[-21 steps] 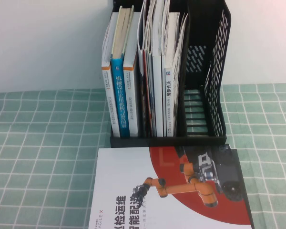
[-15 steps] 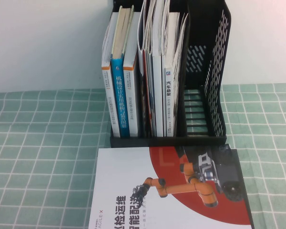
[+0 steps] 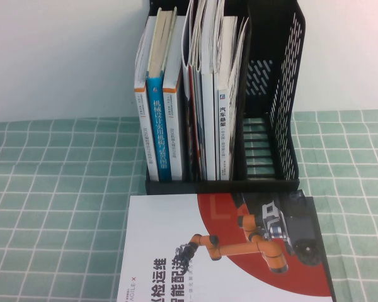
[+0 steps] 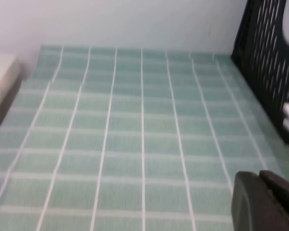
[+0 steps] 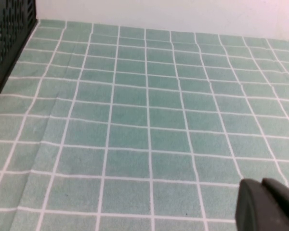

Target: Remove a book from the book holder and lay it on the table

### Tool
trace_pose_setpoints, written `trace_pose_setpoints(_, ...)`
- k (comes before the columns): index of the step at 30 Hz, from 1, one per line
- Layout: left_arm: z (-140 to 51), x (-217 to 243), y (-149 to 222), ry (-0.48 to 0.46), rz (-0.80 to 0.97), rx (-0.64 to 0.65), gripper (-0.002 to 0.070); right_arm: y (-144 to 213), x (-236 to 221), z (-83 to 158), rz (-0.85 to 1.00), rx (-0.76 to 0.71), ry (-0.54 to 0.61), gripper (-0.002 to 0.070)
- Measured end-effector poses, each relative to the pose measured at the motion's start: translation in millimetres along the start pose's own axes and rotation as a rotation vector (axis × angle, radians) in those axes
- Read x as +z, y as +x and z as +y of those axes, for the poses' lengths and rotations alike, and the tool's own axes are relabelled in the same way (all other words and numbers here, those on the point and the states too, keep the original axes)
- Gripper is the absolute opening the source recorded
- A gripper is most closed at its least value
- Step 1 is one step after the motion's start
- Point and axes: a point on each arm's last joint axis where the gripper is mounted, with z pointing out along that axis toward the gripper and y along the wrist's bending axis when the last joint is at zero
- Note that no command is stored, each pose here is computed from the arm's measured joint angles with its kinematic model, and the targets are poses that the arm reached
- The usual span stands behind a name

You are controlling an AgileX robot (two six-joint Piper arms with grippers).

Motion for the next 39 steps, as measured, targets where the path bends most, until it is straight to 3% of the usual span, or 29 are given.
trace_pose_setpoints(5,-1.9,-1.4,-15.9,0.021,-0.175,-0.007,-0.0003,-9.3,-0.5,-0.6,-0.102,0.0,0.006,-0.0002)
trace_pose_setpoints(15,-6.0,-20.6,-57.5,0.075,-0.684,-0.012,-0.0003,-50.6,-15.4,-3.1,-0.59,0.0,0.036,-0.0002)
trace_pose_setpoints(22,-6.8,-29.3,-66.6,0.089,-0.822,-0.013,-0.0003,-58.1,-21.0,-3.5,-0.693,0.02,0.035,-0.0002)
trace_pose_setpoints(27,-5.3,-28.9,-66.4,0.098,-0.815,-0.074,-0.0003,-58.7,-21.5,-4.0,-0.702,0.037,0.034,-0.0002)
trace_pose_setpoints(32,-8.2,-26.6,-71.9,0.121,-0.582,-0.204,-0.0003,-60.7,-22.5,-4.3,-0.696,0.039,0.034,-0.0002)
trace_pose_setpoints(39,-14.8,-44.3,-98.7,0.106,-0.416,-0.2,-0.0003,-84.9,-38.3,-8.3,-0.579,-0.039,0.057,-0.0002)
